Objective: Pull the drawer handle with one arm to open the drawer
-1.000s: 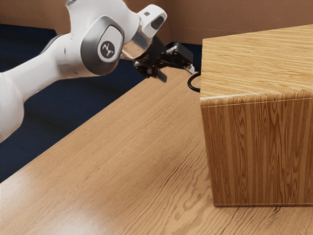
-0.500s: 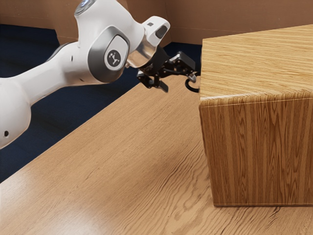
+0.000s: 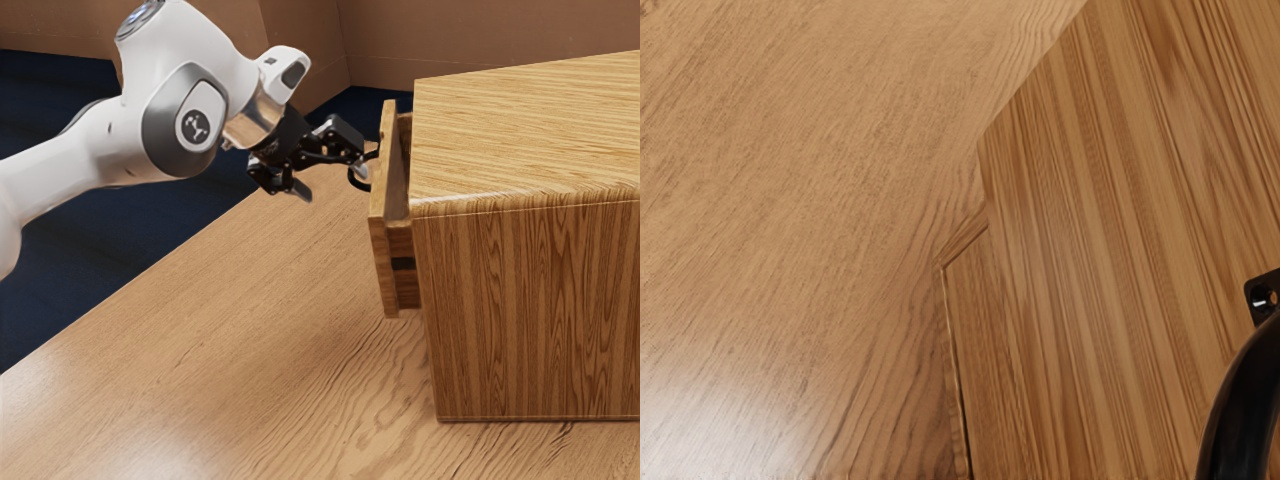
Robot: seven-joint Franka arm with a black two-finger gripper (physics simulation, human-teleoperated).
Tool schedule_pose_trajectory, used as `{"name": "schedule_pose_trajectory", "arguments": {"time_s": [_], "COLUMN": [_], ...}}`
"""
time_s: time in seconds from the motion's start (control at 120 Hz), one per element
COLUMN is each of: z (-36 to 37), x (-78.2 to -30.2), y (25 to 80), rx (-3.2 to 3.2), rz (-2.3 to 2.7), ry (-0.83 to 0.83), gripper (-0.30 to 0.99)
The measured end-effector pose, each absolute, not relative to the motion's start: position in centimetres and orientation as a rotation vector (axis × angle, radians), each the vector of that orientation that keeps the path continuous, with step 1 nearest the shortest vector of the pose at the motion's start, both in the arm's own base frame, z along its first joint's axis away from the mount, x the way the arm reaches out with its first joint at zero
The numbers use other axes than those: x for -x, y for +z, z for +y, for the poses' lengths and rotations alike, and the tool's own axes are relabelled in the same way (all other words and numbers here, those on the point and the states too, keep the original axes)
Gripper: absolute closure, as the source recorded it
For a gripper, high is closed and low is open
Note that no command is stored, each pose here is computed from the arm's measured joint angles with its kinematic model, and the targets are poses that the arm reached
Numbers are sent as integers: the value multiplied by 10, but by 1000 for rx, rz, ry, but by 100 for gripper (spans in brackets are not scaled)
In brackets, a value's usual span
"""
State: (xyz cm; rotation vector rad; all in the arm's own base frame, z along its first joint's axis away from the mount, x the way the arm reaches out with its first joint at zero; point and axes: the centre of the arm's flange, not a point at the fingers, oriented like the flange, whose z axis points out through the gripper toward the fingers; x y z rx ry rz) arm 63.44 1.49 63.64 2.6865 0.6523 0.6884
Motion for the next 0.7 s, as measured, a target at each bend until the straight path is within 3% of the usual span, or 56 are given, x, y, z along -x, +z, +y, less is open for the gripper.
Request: {"name": "schedule_pose_trajectory", "arguments": {"time_s": [0.7], "z": [106], "x": [-564], "y": [631], "rx": [-2638], "rz": [875], "ry": [621], "gripper": [0]}}
